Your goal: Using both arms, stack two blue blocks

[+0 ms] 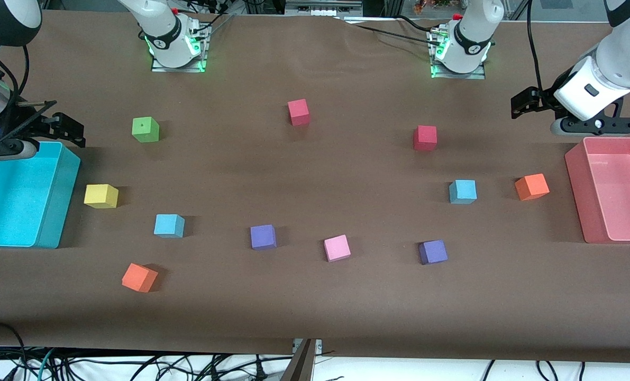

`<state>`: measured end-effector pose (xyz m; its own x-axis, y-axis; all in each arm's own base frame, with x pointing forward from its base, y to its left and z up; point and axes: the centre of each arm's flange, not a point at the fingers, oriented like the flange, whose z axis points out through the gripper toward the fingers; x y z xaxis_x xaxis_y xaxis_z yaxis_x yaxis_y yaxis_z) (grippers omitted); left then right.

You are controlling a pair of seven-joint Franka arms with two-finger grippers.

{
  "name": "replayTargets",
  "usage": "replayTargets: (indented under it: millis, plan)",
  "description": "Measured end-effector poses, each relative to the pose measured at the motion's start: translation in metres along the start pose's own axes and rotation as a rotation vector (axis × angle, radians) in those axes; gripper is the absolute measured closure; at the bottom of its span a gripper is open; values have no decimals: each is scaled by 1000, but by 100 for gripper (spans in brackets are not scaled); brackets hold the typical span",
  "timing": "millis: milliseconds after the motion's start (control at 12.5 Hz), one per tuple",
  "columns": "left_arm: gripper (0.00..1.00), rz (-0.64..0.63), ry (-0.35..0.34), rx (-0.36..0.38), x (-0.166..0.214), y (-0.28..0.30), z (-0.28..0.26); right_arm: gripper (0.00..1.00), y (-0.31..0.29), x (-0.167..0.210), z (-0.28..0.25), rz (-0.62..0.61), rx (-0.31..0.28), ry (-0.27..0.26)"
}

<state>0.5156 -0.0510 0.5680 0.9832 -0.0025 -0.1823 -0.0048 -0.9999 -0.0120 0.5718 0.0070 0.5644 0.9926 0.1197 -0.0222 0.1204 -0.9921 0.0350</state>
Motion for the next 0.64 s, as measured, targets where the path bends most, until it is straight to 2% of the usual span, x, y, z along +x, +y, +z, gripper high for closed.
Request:
replayTargets:
  millis: [400,640]
  plan:
    - [0,0,-2,0,0,0,1,0,-5,1,1,-1,0,-1]
    - [0,0,-6,0,1,0,4,0,-28,14,24,14,3,-24]
